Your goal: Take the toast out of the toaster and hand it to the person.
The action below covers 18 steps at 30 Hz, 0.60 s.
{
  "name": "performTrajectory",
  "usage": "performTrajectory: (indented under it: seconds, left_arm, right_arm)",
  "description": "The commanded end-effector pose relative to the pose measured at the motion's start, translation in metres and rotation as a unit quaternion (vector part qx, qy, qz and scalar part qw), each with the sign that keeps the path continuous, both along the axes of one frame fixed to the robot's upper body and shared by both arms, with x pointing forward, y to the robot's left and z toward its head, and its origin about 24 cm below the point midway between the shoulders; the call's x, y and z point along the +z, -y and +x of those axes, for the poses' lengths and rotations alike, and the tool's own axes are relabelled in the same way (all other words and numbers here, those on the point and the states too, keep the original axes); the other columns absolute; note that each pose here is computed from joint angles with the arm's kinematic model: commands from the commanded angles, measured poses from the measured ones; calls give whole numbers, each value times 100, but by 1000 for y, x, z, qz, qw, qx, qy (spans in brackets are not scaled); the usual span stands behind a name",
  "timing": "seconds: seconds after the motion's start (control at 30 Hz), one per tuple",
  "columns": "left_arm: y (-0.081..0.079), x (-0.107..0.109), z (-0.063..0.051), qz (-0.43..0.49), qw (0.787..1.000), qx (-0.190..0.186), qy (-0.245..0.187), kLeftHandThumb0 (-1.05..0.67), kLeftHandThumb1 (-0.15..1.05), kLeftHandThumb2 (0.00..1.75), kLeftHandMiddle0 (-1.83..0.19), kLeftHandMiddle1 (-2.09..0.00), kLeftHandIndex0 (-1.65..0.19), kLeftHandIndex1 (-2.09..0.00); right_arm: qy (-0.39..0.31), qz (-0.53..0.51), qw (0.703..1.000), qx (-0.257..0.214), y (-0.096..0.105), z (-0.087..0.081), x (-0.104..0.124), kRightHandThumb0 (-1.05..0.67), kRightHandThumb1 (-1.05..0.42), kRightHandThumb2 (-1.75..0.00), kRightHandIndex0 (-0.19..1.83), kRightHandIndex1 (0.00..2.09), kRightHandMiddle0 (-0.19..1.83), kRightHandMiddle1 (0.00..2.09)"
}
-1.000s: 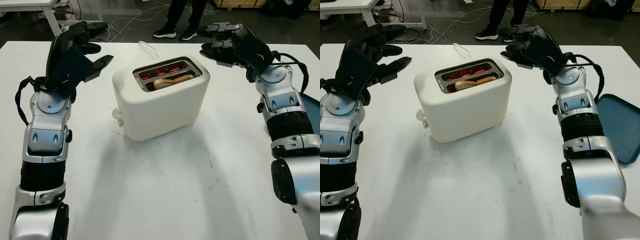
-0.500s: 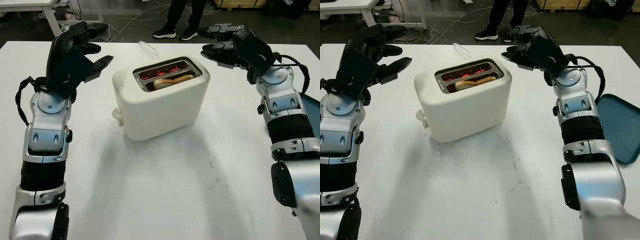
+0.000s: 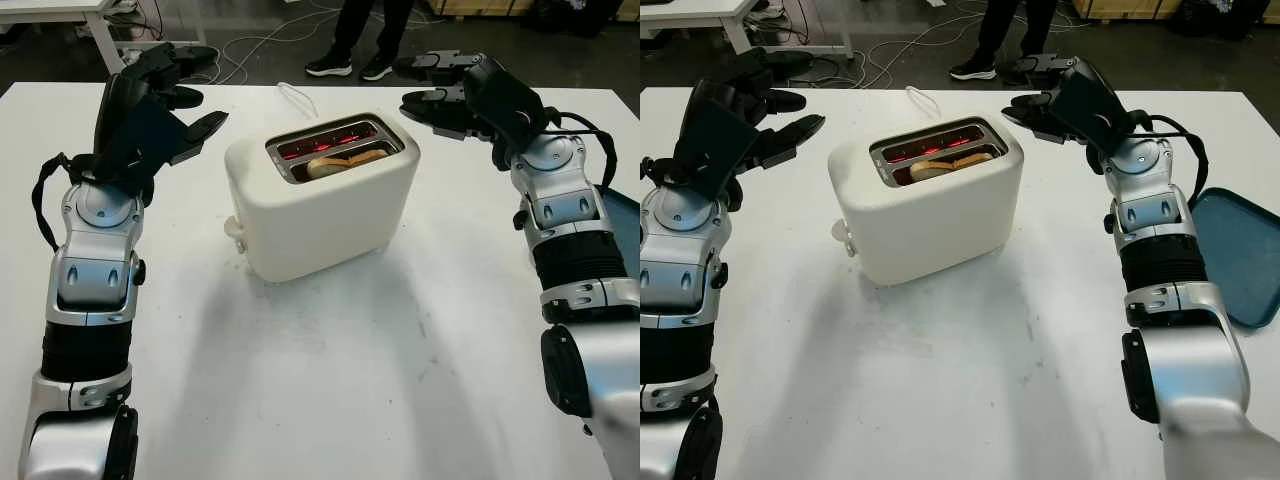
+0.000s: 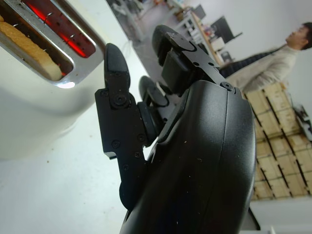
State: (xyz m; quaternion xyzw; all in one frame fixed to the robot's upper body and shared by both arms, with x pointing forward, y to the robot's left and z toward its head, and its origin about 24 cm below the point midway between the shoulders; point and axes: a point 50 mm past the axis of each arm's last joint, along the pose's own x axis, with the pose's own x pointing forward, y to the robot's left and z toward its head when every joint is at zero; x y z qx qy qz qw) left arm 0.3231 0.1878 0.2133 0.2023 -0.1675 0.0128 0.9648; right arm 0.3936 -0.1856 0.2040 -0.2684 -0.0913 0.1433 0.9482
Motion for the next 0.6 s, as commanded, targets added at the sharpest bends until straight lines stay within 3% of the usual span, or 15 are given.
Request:
performTrajectory:
  seconds: [0.0,0.57]
  left_arm:
    - [0,-1,-2,6,1000,1,-2,-26,75,37,-25,-96,-47,-40]
    - [-2,-1,-2,-2,1000,6,-2,-25,75,37,-26,-96,-46,-43]
  right_arm:
    - [-6,10,1000,-3,0,-1,-1,-32,-92,-18,63,6,61,0]
    - [-11,14,1000,-9,1,-1,-2,-30,-92,-17,63,6,61,0]
